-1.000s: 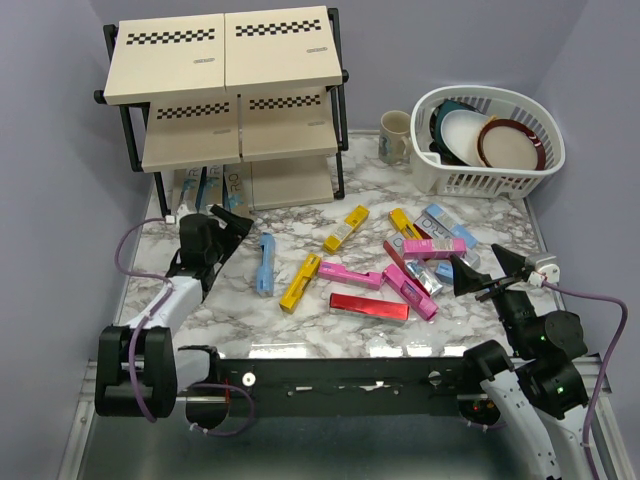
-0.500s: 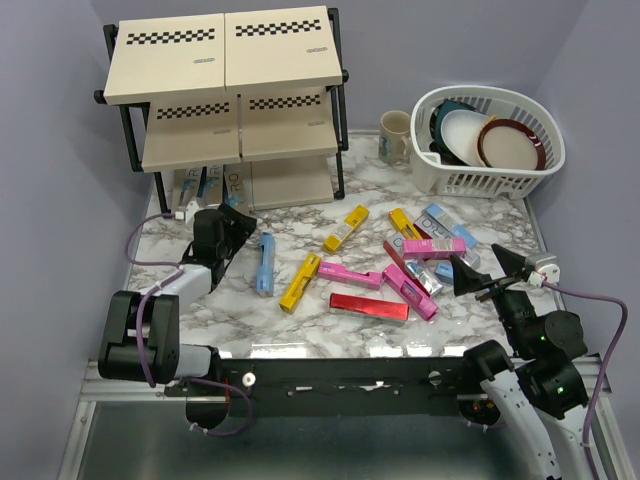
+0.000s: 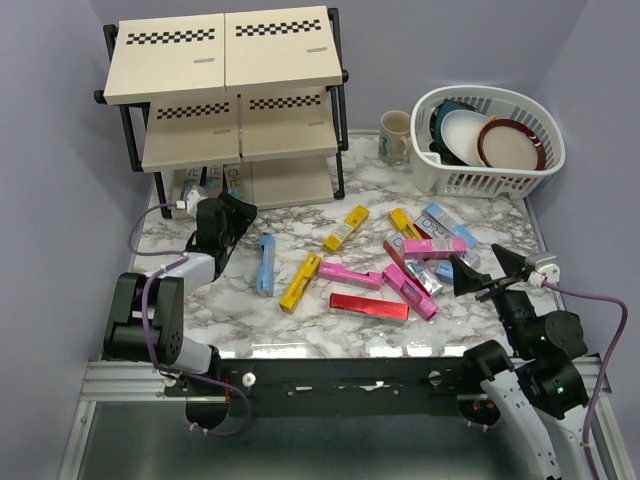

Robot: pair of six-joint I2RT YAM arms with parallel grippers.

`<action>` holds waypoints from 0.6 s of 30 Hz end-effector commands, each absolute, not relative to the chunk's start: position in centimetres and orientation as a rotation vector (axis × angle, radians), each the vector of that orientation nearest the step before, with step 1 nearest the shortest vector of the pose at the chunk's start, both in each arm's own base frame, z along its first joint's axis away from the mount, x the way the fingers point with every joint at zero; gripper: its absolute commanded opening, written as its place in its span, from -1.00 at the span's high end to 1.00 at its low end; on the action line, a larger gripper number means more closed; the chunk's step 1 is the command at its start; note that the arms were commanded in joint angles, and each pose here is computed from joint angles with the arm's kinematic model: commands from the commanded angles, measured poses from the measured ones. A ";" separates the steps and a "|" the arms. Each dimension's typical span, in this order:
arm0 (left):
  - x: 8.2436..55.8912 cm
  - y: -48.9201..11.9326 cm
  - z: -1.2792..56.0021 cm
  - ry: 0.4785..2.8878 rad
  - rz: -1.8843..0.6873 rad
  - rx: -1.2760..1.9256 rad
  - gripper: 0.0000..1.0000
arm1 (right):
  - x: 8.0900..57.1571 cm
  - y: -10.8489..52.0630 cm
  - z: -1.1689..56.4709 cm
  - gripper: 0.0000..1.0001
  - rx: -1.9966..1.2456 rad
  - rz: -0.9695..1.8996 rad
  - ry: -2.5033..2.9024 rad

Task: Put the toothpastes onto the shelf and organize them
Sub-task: Adjust the toothpaste on the shelf.

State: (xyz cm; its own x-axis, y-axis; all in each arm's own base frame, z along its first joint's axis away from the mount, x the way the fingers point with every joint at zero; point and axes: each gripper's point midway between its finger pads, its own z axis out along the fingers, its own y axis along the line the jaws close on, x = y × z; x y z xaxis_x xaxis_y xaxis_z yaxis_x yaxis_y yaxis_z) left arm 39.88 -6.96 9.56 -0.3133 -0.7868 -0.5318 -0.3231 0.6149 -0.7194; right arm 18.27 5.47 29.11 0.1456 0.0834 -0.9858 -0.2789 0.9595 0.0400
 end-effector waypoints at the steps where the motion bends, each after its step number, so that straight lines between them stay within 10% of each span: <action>1: 42.5 -6.1 12.5 1.793 -0.579 -0.858 -0.57 | 12.8 3.3 33.2 -1.00 -0.119 0.300 1.122; 18: 43.6 -4.3 14.9 1.729 -0.488 -0.804 -0.59 | 13.0 3.3 33.2 -1.00 -0.117 0.298 1.124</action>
